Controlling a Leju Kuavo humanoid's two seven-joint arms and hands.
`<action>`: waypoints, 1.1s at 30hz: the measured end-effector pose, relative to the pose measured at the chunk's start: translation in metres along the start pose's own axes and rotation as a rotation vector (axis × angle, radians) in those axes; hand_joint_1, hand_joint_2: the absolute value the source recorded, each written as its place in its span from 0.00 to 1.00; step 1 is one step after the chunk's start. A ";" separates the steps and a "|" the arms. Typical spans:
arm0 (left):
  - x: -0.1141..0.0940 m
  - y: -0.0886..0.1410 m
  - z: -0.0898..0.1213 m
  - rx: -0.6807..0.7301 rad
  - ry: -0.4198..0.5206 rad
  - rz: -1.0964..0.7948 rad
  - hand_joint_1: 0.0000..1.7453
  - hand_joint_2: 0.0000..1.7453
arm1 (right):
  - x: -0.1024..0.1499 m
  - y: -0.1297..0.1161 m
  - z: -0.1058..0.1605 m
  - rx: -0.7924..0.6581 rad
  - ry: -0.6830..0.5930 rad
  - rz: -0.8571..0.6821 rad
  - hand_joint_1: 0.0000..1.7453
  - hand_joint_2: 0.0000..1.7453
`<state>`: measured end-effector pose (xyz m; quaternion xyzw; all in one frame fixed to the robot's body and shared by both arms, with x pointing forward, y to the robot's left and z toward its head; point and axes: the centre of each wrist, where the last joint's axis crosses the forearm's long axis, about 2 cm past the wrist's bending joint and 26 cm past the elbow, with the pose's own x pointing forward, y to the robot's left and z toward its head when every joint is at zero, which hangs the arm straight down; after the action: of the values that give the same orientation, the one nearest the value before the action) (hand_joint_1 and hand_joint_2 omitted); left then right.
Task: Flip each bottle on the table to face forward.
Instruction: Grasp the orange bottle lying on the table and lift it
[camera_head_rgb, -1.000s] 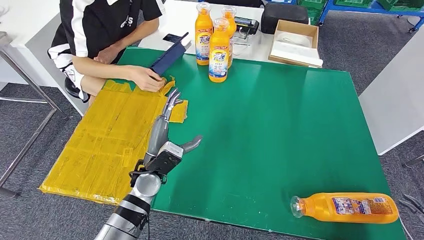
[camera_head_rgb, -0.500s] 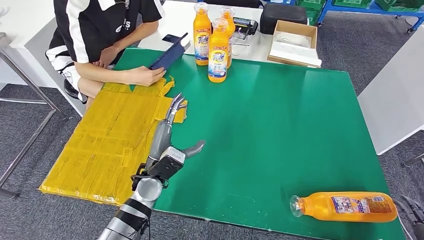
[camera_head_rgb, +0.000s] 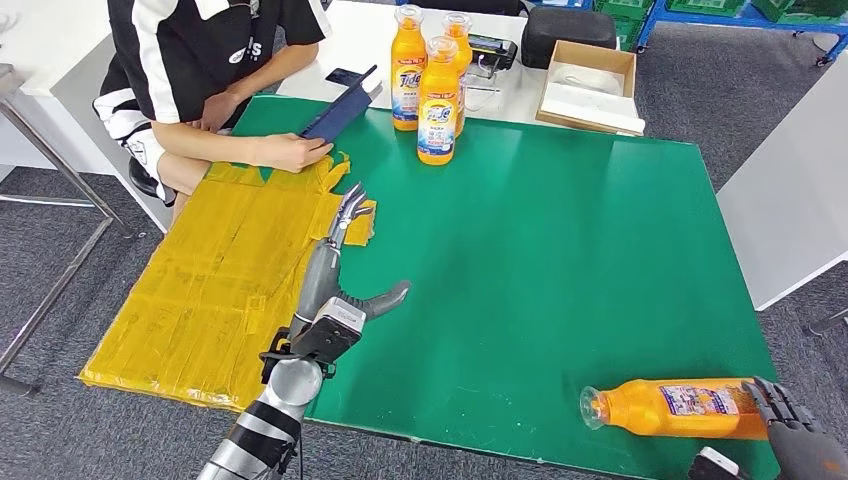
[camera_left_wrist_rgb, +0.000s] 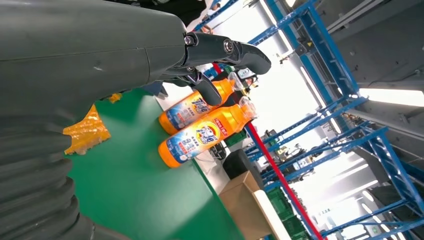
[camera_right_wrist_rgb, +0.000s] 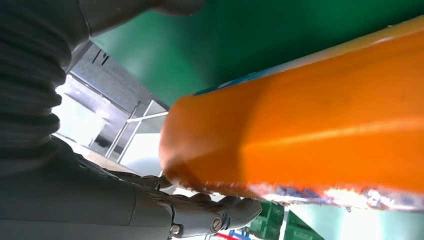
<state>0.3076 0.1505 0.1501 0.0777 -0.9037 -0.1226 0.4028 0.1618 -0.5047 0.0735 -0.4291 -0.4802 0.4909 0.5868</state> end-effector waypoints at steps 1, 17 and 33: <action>0.000 0.000 0.000 -0.001 -0.001 0.001 0.00 1.00 | 0.001 0.002 -0.003 -0.003 0.001 0.003 0.00 1.00; 0.000 -0.001 0.000 0.000 0.002 0.028 0.00 1.00 | 0.032 0.017 -0.044 0.004 -0.079 0.018 0.00 1.00; 0.001 -0.003 -0.001 0.007 0.001 0.060 0.00 1.00 | 0.062 0.038 -0.059 0.133 -0.164 0.133 1.00 1.00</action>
<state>0.3075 0.1474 0.1510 0.0521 -0.9059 -0.1074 0.4064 0.2175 -0.4400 0.0352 -0.3784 -0.4633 0.5931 0.5389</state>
